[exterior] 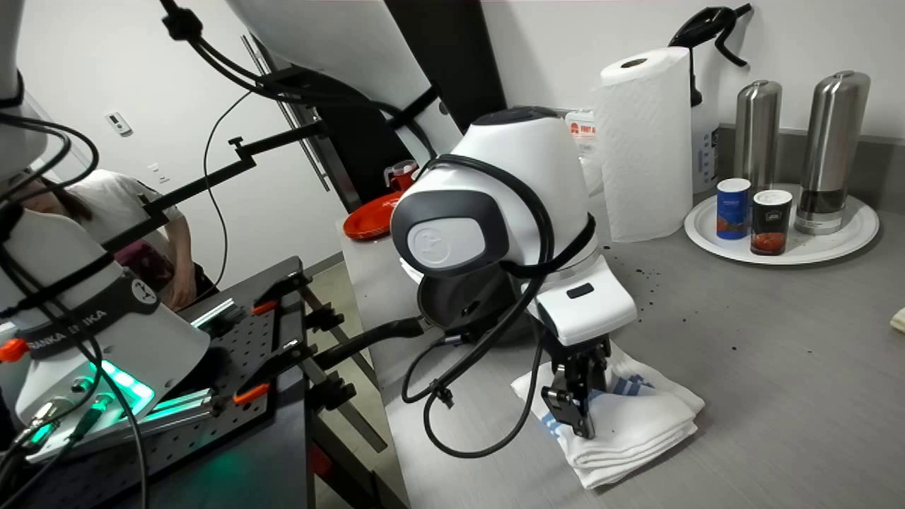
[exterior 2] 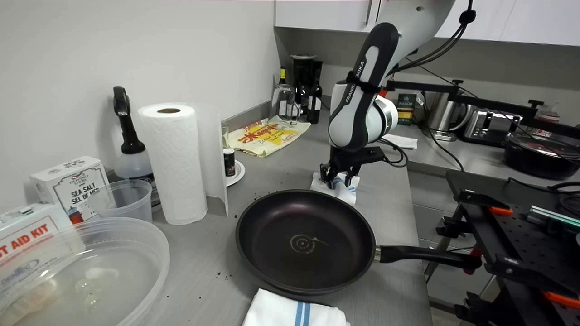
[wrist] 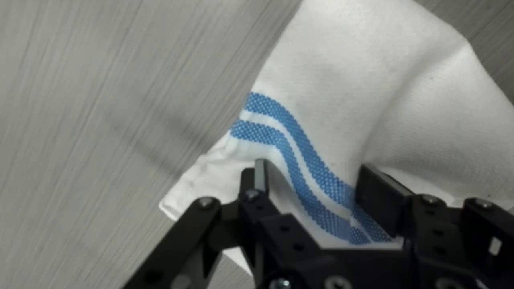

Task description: Use the right white towel to wipe the pan

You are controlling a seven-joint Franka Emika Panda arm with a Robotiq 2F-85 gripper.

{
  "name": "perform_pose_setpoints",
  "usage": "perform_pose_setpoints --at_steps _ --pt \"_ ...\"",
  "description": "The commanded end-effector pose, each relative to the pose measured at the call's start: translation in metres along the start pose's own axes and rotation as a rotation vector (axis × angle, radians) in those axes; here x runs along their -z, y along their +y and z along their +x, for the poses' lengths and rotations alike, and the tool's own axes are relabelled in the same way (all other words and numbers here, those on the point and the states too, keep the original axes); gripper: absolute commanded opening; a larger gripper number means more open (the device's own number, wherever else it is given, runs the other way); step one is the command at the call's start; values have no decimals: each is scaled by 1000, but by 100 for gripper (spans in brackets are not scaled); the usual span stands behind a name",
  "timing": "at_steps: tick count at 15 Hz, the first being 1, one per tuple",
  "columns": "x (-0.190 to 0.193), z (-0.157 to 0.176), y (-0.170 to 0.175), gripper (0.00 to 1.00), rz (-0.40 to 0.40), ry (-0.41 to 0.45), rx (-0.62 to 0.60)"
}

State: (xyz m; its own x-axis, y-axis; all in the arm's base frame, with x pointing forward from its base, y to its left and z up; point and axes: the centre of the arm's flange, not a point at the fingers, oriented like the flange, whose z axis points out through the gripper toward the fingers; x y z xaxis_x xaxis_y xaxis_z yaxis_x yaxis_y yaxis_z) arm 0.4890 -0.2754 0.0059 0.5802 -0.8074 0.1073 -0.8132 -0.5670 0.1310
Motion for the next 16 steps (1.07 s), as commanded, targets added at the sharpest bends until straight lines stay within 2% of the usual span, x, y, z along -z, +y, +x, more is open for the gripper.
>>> perform_pose_setpoints --at_steps 1,3,7,9,10,12,16 --pt "-8 -1 -6 33 6 -1 -22" --pt "-8 -1 -6 28 8 -1 -23" --pt "-6 1 -7 0 11 4 -25" --pt "-5 2 -7 2 13 7 -25" --pt "22 12 -17 3 40 58 -28" --pt "31 11 -22 3 50 74 -25" --pt "59 19 -35 3 71 36 -29"
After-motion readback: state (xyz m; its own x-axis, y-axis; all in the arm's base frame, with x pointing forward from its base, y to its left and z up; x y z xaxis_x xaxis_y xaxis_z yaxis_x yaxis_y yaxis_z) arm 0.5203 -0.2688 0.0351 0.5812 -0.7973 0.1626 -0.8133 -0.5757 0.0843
